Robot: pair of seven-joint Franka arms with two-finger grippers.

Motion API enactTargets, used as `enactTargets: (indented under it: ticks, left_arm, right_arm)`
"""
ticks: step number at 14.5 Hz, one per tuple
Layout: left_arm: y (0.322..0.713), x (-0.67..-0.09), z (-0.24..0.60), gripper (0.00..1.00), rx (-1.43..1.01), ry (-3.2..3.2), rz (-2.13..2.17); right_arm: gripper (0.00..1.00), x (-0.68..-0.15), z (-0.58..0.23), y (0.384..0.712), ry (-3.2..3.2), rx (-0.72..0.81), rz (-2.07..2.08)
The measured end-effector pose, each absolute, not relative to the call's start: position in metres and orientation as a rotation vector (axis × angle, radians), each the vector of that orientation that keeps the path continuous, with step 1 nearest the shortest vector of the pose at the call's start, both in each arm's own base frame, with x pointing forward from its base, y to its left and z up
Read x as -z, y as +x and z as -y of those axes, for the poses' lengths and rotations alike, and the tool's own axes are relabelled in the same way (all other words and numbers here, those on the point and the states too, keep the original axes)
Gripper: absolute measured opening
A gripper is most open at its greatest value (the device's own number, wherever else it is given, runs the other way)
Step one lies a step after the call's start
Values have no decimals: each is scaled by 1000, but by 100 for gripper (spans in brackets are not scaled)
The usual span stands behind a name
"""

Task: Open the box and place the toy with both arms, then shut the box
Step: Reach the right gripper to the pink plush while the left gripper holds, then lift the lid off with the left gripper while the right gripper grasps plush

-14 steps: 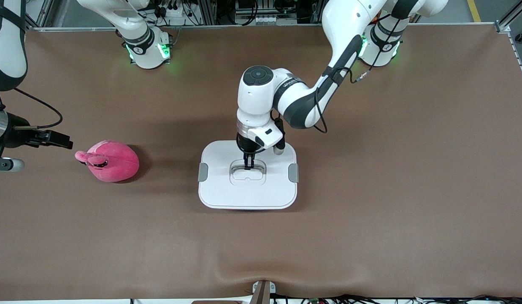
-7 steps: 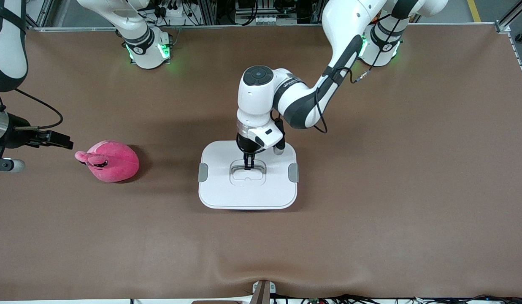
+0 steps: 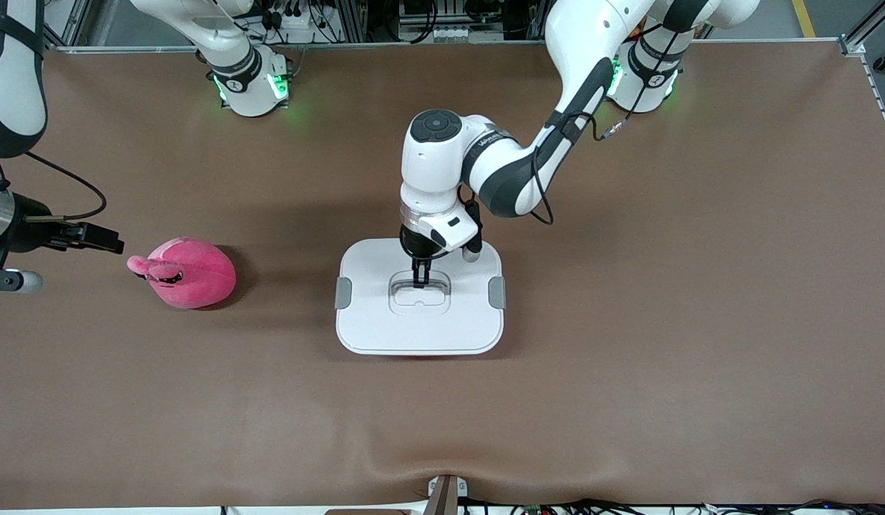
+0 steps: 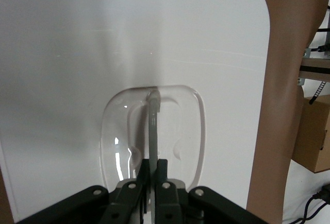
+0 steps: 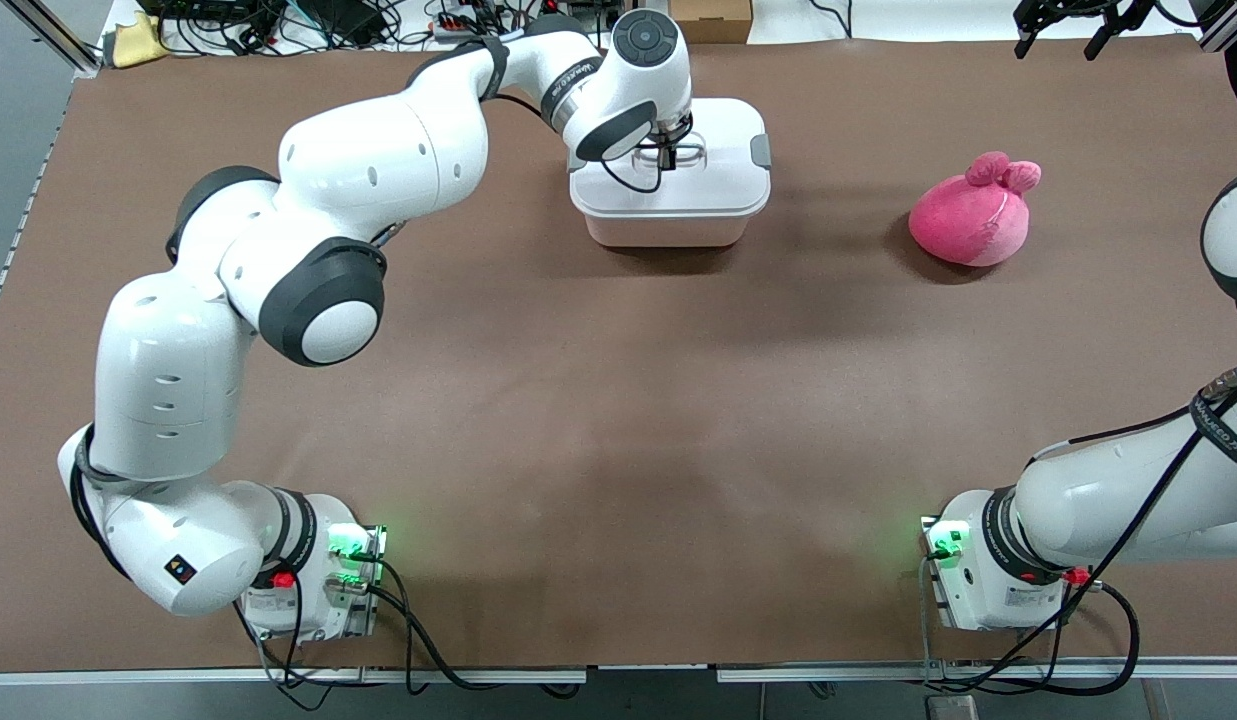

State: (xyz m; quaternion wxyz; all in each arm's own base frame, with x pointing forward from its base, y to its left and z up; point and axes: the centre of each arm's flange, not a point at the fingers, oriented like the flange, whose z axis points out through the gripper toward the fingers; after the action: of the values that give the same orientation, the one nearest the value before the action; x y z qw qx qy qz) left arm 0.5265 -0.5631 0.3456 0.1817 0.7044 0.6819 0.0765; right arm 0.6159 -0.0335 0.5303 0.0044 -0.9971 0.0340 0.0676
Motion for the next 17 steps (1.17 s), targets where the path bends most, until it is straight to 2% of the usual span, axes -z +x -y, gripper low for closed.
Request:
enactTargets:
  ticks: [7, 14, 17]
  left_arm:
    - [526, -357, 564, 7, -223, 2000, -1896]
    - [525, -410, 546, 7, -286, 2069, -1882]
    - [539, -435, 515, 7, -332, 2130, -1837]
  right_arm:
    - [100, -500, 18, 626, -3119, -281, -28]
    - [100, -426, -10, 645, -3052, -421, 471]
    - [100, -383, -3, 649, -2963, -459, 741]
